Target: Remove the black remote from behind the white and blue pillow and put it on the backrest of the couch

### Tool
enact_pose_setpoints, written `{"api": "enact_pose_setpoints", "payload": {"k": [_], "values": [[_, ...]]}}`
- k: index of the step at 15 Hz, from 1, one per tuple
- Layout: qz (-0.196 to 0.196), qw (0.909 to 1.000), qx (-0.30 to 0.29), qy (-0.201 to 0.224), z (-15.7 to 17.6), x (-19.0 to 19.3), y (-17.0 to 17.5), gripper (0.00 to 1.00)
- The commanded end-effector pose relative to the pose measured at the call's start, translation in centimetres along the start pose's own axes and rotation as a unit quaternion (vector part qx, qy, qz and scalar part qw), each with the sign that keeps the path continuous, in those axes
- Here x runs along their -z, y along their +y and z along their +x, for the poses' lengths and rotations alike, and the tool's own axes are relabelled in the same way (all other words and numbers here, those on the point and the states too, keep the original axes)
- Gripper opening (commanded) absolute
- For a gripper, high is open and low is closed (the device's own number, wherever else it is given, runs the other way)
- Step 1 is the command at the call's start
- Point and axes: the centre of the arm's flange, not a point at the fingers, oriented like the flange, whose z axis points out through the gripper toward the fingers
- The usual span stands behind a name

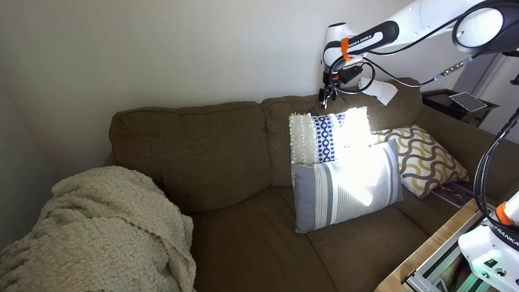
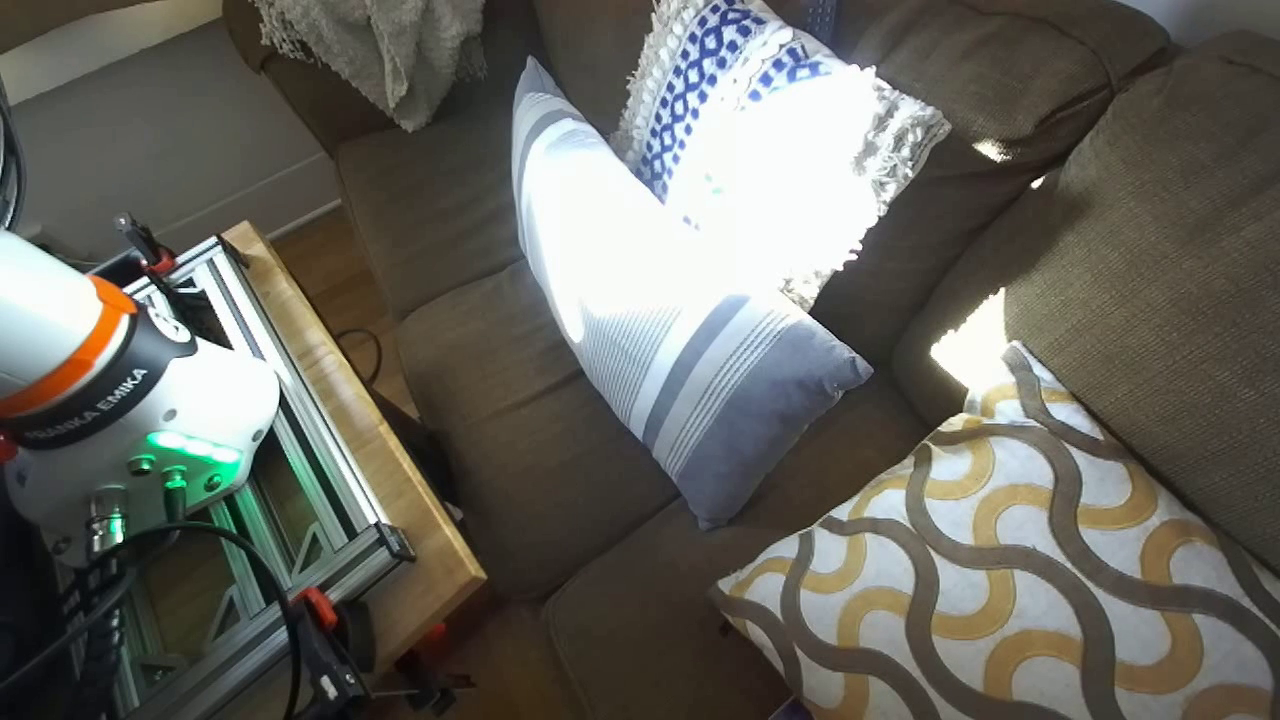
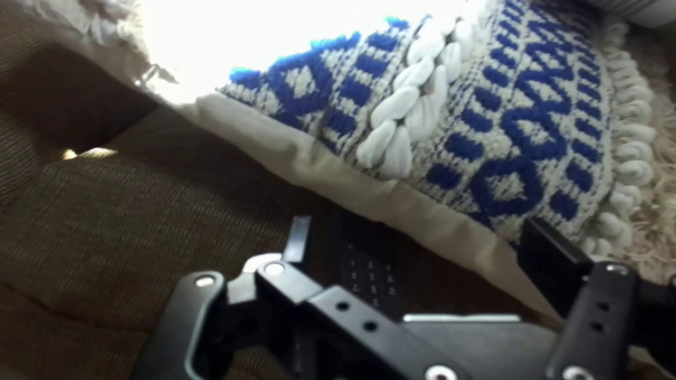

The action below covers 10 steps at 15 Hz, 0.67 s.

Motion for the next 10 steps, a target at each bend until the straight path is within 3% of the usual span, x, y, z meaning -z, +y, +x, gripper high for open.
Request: {"api": "enact_pose_setpoints", "payload": {"k": [1, 7, 10], "values": [[-0.049, 0.9988, 0.001, -0.001, 3.1, -1.3, 1.7, 1.0], [-0.049, 0.9974, -0.049, 0.017, 5.2, -4.9, 2.2, 1.0], [-0.041, 0.996, -0.056, 0.057, 6.9, -5.6, 1.8, 1.0]]}}
